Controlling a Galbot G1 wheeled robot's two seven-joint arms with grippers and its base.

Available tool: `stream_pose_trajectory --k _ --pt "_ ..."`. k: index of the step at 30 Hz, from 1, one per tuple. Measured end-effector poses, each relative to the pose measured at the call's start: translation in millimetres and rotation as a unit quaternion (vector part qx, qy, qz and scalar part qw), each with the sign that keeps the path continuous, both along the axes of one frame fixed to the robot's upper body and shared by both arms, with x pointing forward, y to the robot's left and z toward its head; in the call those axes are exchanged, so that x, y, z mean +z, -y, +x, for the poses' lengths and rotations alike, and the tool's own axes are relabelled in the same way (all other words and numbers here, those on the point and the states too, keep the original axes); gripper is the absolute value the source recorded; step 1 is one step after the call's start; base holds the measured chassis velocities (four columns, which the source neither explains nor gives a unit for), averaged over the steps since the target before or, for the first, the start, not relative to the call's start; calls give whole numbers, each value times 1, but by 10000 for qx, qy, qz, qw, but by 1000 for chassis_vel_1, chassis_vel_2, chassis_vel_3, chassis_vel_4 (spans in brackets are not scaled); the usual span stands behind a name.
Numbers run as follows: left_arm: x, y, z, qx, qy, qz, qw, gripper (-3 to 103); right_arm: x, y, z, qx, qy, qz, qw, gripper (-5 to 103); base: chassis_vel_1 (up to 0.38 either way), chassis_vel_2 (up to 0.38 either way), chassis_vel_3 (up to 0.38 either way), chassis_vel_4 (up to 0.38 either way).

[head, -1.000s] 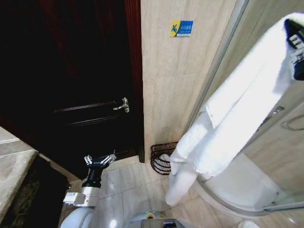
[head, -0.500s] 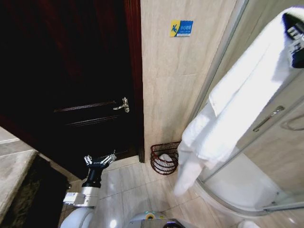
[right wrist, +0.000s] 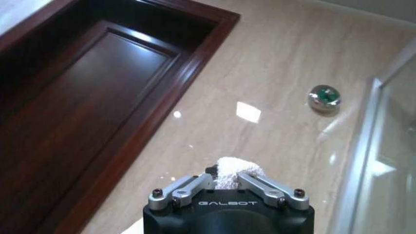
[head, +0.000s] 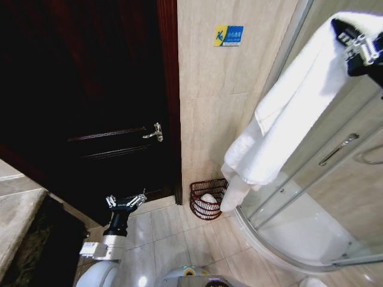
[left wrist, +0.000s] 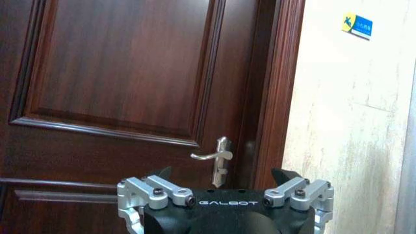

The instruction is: Discard the used towel into the hamper.

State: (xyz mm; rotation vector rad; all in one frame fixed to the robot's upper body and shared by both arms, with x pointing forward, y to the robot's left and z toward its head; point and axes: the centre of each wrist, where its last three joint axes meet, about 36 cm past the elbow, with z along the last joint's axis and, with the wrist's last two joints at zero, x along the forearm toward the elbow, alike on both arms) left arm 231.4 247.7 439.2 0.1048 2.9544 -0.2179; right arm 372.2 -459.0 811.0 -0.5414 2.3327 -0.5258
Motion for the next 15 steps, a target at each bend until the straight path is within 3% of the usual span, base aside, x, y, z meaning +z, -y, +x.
stream_pose_trajectory --k 8,15 --pt "0 0 0 0 0 0 10000 100 27 4 17 77 111 36 9999 2 0 0 0 0" --pt "0 0 0 0 0 0 10000 100 22 1 17 150 48 82 9998 2 56 55 50 50"
